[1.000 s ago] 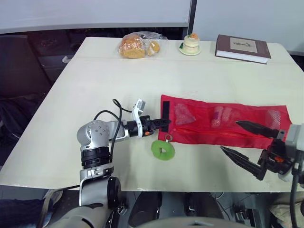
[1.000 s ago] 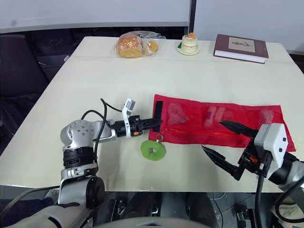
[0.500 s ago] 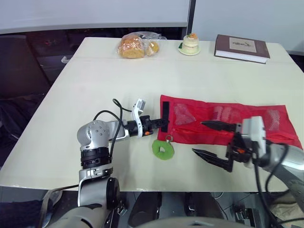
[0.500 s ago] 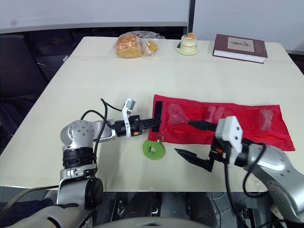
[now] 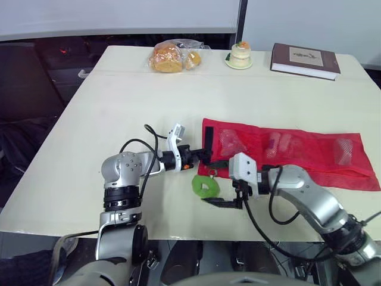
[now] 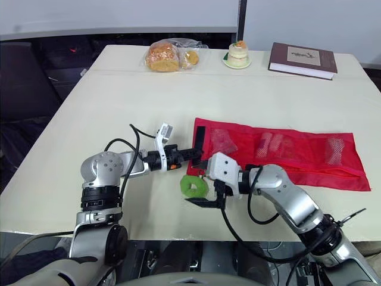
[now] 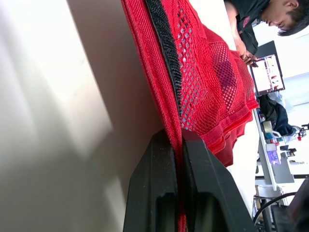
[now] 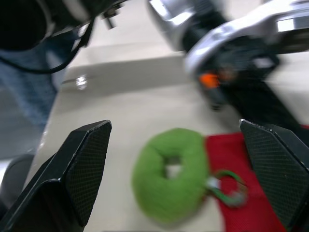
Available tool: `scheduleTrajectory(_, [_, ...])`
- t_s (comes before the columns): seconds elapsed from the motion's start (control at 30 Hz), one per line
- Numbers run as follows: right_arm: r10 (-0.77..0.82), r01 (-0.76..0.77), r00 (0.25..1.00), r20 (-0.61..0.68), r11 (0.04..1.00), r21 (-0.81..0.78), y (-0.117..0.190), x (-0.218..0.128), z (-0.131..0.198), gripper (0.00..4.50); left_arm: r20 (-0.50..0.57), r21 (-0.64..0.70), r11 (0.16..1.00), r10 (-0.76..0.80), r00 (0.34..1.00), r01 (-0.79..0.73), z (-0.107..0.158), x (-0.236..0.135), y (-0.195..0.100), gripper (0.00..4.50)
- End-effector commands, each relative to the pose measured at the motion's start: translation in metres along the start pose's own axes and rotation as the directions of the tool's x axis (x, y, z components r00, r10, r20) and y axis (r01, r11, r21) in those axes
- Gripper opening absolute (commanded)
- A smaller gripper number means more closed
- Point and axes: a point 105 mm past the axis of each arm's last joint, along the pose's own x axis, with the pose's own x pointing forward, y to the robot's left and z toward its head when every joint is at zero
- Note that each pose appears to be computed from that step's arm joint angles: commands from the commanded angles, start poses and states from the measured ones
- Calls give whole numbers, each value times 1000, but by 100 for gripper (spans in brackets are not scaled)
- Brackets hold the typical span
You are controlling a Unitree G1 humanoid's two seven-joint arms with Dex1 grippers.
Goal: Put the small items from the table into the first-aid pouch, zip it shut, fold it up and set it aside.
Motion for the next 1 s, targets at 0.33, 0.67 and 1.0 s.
scheduleTrajectory(0.33, [9,-8,975,-221,1000,7,-2,4,-42,450,24,23,999,27,999,-27,3,3,8,14])
scheduleTrajectory(0.67, [-127,139,984,-122,986,95,-18,-4,-26,4,28,36,999,35,999,-36,5,3,11,0])
scheduleTrajectory(1.0, [-364,378,925,-108,911,164,-23,-65,-21,4,66,84,992,94,993,-99,21,-12,24,0])
